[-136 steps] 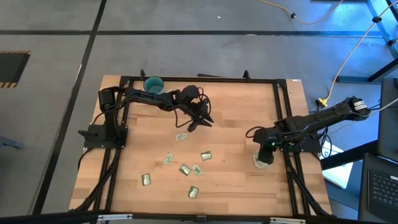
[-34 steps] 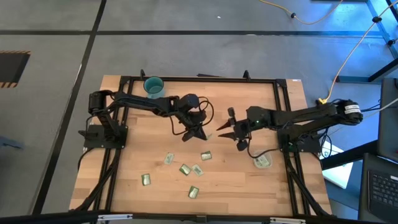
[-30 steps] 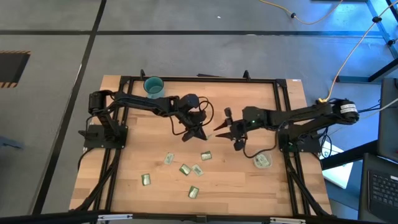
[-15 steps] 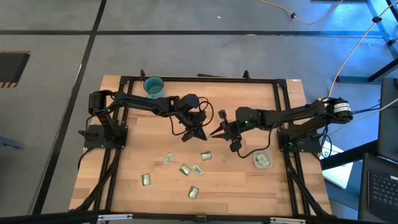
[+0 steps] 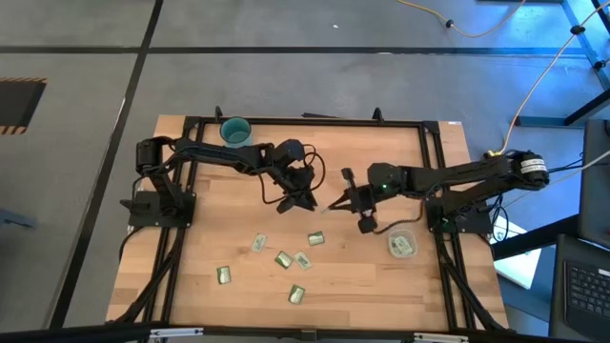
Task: Pick and place items into bin
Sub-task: Put the white stevia packet into the transparent bin
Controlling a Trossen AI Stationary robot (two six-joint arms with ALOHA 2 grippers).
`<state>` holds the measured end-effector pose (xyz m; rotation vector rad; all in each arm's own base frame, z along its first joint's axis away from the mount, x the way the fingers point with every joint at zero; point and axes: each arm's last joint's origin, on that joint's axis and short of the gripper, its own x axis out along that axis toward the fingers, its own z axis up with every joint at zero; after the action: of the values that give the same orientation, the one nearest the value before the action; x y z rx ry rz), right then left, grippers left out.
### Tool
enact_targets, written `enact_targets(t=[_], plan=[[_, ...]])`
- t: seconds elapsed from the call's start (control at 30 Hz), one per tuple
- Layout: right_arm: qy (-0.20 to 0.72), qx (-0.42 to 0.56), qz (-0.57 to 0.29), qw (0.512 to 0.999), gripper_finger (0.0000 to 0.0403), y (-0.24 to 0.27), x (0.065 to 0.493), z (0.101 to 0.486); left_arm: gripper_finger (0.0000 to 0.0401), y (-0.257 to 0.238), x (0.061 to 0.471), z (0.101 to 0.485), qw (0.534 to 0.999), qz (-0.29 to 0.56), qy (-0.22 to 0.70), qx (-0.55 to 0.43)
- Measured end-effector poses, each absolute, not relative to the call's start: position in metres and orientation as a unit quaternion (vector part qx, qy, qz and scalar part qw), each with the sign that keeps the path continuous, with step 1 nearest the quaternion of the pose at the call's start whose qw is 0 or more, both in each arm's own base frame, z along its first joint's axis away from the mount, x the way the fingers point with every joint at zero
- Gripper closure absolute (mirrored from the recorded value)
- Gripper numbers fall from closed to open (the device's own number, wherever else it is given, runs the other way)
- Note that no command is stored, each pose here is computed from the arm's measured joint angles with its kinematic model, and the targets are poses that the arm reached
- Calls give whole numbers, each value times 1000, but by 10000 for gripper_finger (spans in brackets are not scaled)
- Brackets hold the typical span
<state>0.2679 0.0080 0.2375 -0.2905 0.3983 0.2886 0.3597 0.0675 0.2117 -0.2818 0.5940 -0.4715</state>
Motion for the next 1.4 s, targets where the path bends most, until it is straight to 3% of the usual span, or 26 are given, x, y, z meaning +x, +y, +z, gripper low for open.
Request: enact_targets(t=[0.17,0.33,0.5,1.0,1.4], plan=[[329,56,107,937,399,13,224,252,297,79,356,208,932,-184,303,-72],[504,263,40,821,398,22,169,252,302,83,357,206,940,-132,313,-22],[589,379,-29,713,398,31,136,242,307,83,357,206,941,-120,316,-11],[616,405,-45,674,398,36,127,178,313,83,357,206,941,-120,316,-11],[620,397,-41,676,353,36,125,173,307,82,357,206,941,-121,316,-9]])
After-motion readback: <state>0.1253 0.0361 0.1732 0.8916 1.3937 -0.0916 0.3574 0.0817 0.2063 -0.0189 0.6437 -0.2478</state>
